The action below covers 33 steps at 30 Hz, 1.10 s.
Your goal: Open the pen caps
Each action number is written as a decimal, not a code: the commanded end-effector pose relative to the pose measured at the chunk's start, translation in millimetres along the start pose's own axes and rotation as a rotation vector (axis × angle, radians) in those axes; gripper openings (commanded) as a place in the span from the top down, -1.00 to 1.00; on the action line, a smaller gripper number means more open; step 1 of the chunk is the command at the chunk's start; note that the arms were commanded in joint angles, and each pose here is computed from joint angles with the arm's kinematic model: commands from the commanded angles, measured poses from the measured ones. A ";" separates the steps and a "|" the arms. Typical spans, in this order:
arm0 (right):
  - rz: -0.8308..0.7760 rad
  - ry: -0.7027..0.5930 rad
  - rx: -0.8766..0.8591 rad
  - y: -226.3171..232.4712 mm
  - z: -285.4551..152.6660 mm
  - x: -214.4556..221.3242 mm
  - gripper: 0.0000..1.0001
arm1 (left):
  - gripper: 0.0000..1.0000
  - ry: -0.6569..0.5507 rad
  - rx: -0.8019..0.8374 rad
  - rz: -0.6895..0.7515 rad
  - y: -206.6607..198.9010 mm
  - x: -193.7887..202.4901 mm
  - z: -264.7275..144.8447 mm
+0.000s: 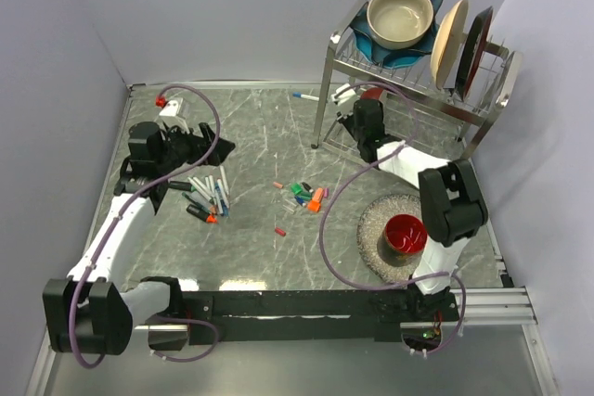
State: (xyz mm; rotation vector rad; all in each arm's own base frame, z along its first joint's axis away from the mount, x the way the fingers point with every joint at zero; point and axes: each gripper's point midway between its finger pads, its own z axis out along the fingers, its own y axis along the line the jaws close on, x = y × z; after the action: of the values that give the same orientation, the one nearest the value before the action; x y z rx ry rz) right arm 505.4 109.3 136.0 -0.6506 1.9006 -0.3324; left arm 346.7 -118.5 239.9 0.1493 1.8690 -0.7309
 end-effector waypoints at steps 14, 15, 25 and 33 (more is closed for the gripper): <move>-0.194 0.047 -0.447 60.0 -91.2 9.2 0.20 | -0.67 0.032 -0.057 -0.477 16.2 -41.8 131.7; -0.204 0.060 -0.468 65.5 -96.6 13.6 0.23 | -0.43 0.041 -0.039 -0.484 14.7 -42.4 140.6; -0.211 0.046 -0.619 84.1 -145.7 4.0 0.55 | 0.82 0.001 0.196 -0.607 -0.4 -81.3 253.8; -0.205 0.010 -0.714 90.3 -171.0 -6.6 0.55 | 0.95 -0.194 0.254 -0.786 21.5 -98.6 336.7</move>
State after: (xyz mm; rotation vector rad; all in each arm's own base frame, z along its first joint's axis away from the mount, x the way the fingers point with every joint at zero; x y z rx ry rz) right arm 335.8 165.0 140.2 -1.2891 2.0166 0.1695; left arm 641.8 -255.6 189.3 -0.4390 1.8717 -1.3403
